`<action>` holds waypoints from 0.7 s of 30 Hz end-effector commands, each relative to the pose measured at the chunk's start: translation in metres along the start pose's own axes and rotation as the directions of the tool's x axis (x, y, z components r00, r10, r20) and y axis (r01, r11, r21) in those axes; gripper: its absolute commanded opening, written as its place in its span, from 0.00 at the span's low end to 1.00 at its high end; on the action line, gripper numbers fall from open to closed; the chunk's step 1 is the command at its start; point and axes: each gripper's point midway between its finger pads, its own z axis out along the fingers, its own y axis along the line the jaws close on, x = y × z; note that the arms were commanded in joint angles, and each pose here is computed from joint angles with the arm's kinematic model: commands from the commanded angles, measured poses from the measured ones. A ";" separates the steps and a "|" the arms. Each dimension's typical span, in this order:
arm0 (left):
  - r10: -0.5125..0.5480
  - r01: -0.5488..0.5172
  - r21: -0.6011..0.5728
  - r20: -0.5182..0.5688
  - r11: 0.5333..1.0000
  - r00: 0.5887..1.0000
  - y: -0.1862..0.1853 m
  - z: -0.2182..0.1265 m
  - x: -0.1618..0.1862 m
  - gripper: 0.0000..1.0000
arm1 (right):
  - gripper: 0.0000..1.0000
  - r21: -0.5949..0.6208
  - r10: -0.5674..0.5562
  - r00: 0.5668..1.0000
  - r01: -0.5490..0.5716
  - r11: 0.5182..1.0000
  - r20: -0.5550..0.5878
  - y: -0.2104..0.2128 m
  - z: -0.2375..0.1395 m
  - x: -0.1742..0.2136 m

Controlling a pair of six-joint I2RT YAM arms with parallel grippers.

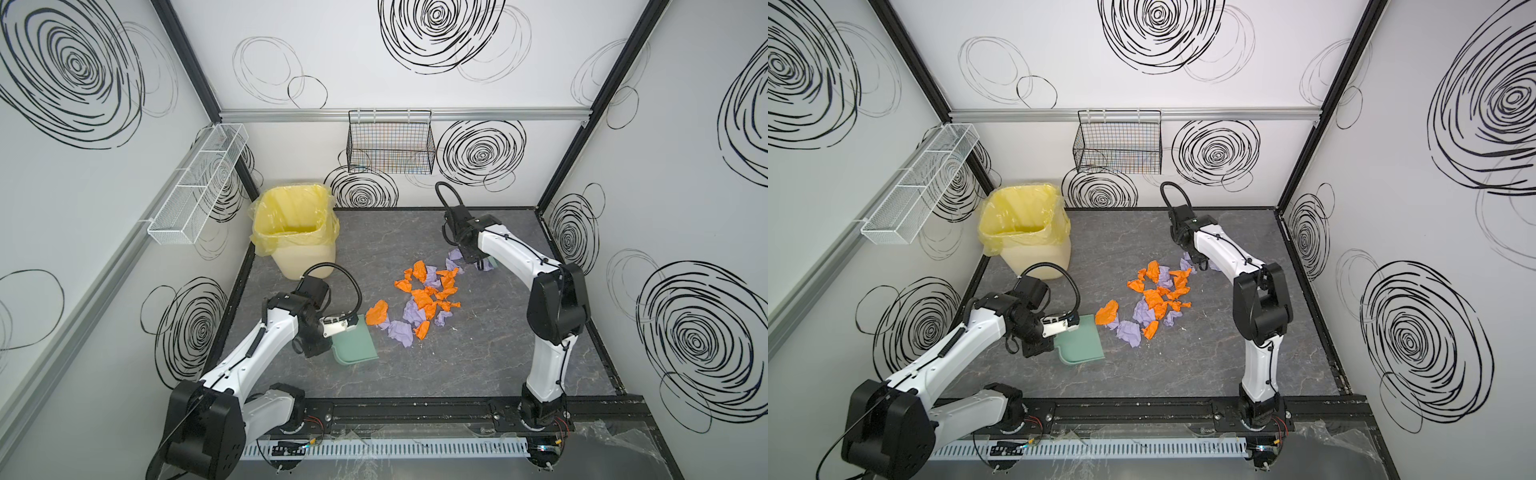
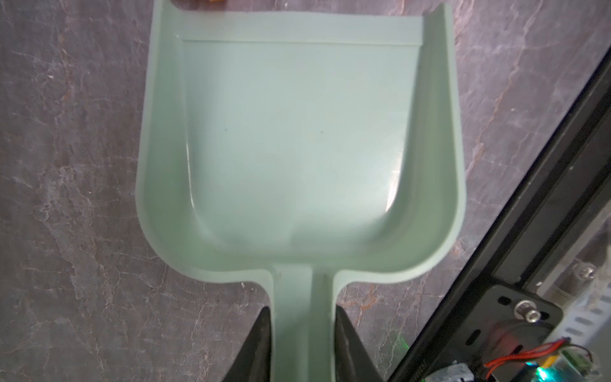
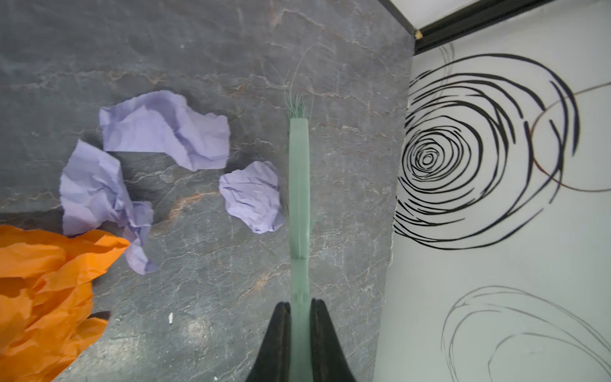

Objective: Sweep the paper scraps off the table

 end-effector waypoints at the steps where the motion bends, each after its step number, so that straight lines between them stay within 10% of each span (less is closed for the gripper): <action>1: -0.026 0.026 -0.003 0.031 1.000 0.999 0.000 0.000 -0.014 0.00 | 0.00 0.014 -0.083 0.996 0.083 0.996 0.035 0.018 -0.013 -0.009; 21: 0.007 -0.007 0.003 0.073 1.000 0.997 -0.007 0.018 -0.079 0.00 | 0.00 -0.165 -0.244 0.966 0.255 0.953 0.081 0.115 -0.091 0.056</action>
